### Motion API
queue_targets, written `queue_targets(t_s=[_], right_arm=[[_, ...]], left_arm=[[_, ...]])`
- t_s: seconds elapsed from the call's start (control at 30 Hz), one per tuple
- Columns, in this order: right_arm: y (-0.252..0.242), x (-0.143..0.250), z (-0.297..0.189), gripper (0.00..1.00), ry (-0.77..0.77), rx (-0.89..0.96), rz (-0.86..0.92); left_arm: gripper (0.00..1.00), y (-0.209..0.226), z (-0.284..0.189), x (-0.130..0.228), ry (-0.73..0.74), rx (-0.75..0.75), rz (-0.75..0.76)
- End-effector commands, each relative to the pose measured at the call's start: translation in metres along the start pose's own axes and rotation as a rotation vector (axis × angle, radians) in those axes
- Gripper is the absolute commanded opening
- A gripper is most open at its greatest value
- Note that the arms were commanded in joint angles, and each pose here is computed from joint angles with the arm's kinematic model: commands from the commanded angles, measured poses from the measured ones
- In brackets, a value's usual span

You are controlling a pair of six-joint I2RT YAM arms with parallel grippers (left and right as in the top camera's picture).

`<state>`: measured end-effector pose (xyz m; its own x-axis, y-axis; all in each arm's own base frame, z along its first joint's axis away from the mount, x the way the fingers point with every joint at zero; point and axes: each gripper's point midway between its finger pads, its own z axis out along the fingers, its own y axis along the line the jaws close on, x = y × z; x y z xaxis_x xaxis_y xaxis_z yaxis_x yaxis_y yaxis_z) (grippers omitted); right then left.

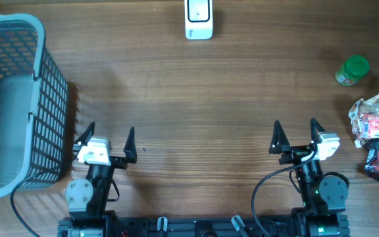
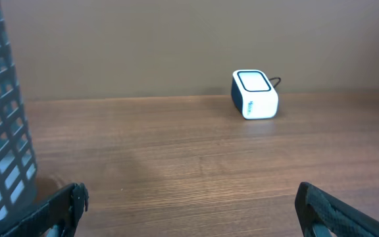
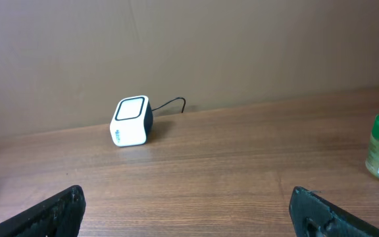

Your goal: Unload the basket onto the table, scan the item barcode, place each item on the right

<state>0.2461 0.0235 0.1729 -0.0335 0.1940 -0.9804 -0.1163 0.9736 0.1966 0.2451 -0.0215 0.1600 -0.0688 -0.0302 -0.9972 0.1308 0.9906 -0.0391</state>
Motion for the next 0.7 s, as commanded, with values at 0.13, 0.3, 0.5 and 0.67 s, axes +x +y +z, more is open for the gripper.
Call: queue_targets(t_s=[0.13, 0.3, 0.5, 0.67], right_arm=[[-0.0011, -0.0026, -0.0006, 1.00, -0.013, 0.009, -0.012], [-0.0011, -0.0026, -0.0006, 1.00, -0.013, 0.009, -0.012], [-0.0011, -0.0026, -0.0006, 1.00, -0.013, 0.009, -0.012], [-0.0011, -0.0026, -0.0006, 1.00, -0.013, 0.009, -0.012]], left_arm=[[1.00, 0.0115, -0.0011, 0.0008, -0.002, -0.051, -0.054], [1.00, 0.0115, -0.0010, 0.0009, -0.002, -0.051, -0.054], [1.00, 0.0115, -0.0009, 0.0008, -0.002, -0.051, -0.054], [1.00, 0.0115, -0.0009, 0.0009, -0.002, -0.051, -0.054]])
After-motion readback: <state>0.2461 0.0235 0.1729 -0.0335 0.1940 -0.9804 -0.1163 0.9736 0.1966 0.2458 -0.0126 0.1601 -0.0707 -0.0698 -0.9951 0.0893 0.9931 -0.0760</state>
